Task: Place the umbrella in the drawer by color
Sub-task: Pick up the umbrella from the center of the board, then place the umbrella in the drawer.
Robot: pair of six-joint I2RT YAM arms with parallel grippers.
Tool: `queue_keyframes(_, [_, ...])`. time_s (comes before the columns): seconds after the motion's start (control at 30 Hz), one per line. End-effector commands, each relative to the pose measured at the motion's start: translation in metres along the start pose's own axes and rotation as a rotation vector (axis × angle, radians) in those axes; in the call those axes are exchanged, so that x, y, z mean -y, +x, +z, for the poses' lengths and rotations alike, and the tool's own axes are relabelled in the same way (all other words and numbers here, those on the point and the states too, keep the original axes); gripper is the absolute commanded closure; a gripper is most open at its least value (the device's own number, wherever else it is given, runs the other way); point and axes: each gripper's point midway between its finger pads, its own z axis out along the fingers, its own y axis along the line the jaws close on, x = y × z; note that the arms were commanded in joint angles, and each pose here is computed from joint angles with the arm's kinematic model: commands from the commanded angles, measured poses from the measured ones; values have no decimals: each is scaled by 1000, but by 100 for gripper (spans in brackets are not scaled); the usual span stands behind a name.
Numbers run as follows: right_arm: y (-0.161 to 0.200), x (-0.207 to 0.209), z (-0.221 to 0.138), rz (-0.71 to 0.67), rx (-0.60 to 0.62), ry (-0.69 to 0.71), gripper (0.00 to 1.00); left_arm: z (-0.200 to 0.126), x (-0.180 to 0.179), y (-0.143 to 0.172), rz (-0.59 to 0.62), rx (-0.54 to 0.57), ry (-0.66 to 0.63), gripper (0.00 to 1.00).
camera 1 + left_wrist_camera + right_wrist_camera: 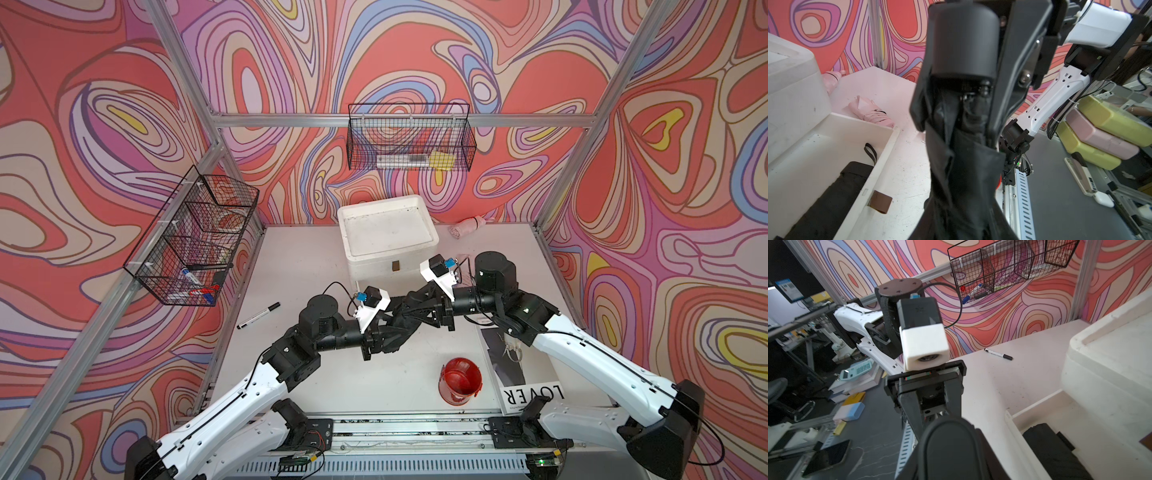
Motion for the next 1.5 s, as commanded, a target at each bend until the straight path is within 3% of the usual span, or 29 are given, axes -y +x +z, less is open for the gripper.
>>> queue_keyframes(0.0, [-4,6,-1,-5,1,44,89,-8,-23,-12,-4,47,-161,81])
queue_keyframes(0.03, [-6,10,-2,-3,8,68,100,-11,-28,-11,-9,54,-195,75])
queue_keyframes(0.1, [-9,20,-4,6,21,134,100,-17,-35,-13,-13,80,-252,64])
queue_keyframes(0.17, [-13,32,-8,14,44,214,100,-23,-40,-13,-17,114,-296,59])
queue_keyframes(0.27, [-21,61,-25,60,119,421,100,-32,-46,-13,-33,184,-343,48])
queue_keyframes(0.3, [-26,70,-34,69,164,496,100,-35,-49,-11,-38,195,-369,30])
queue_keyframes(0.33, [-31,77,-45,77,219,570,100,-40,-54,-8,-47,197,-406,2])
queue_keyframes(0.53, [-50,83,-151,117,679,958,100,-110,-95,2,-128,269,-826,1])
queue_keyframes(0.6, [-41,83,-176,159,777,1033,100,-142,-103,5,-163,321,-971,1])
queue_keyframes(0.67, [-33,86,-182,183,795,1066,100,-162,-113,27,-205,332,-1085,1])
queue_keyframes(0.77, [-31,93,-166,202,734,1034,100,-177,-116,42,-232,352,-1152,1])
queue_keyframes(0.9, [-37,102,-130,268,722,889,100,-179,-122,59,-232,318,-1190,1])
queue_keyframes(1.13, [-28,135,-70,486,742,691,100,-166,-137,104,-194,130,-1234,1])
queue_keyframes(1.37, [8,172,-24,753,804,593,100,-148,-134,94,-166,113,-1150,1])
queue_keyframes(1.47, [33,182,-13,833,832,625,100,-148,-133,95,-175,102,-1145,1])
